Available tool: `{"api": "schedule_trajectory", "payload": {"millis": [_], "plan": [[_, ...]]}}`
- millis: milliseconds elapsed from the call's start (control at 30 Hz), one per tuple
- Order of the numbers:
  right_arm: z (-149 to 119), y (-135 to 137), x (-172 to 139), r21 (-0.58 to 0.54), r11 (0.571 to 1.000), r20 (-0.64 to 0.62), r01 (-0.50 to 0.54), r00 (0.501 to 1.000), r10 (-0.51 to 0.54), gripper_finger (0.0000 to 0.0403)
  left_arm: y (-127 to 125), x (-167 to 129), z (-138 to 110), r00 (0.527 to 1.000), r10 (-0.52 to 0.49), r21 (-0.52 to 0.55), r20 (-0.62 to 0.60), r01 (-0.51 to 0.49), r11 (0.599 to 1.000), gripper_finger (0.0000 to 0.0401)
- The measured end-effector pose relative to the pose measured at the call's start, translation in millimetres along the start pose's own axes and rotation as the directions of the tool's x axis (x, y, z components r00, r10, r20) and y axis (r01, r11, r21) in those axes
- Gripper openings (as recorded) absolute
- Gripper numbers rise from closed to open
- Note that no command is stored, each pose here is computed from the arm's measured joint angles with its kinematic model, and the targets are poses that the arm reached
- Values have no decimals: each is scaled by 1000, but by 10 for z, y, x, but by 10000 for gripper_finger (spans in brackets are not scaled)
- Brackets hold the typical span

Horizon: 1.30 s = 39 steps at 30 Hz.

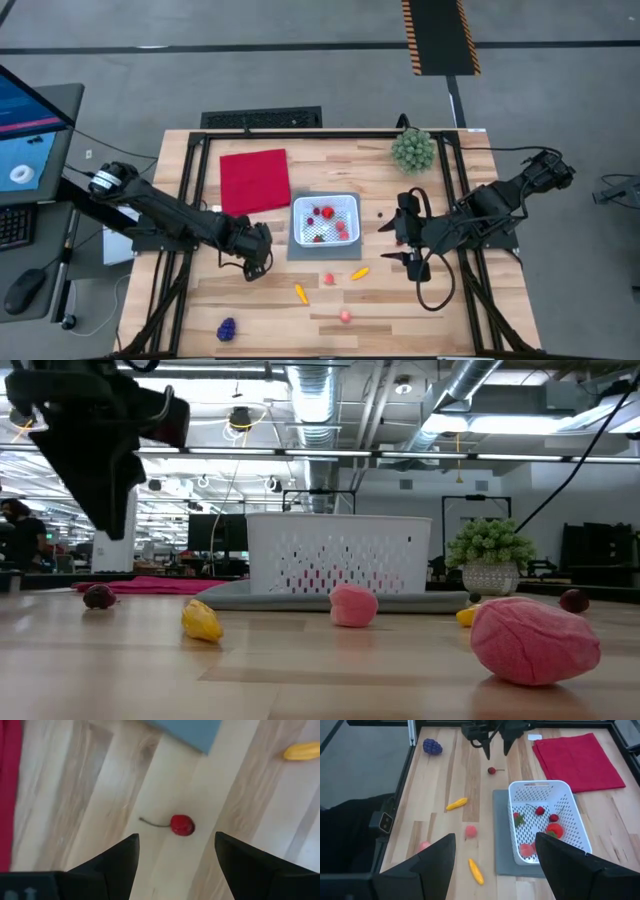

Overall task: Pick and placing Produce into tupperware
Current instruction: Put the left cherry into the white basket

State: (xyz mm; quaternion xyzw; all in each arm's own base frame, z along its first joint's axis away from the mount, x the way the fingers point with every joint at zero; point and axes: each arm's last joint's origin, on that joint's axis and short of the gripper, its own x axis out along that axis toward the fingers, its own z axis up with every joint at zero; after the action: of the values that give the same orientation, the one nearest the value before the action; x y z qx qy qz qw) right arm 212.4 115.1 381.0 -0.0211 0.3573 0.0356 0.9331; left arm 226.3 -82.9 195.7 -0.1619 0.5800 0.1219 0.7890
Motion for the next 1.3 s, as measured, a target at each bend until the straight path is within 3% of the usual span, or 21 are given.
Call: {"api": "schedule_trajectory", "payload": {"millis": [267,1133,1300], "plan": [[0,0,0,0,1000,0,0,1000,0,295,13,172,-63,996,-88,-20,20,88,996,249],[-1,-1,2,1,1000,0,1,1000,-1,295,58,507,-103,996,-80,-20,-40,79,997,249],[-5,13,-3,-4,1000,0,-3,1000,3,295,48,515,-88,994,-103,-17,-22,102,995,223]]}}
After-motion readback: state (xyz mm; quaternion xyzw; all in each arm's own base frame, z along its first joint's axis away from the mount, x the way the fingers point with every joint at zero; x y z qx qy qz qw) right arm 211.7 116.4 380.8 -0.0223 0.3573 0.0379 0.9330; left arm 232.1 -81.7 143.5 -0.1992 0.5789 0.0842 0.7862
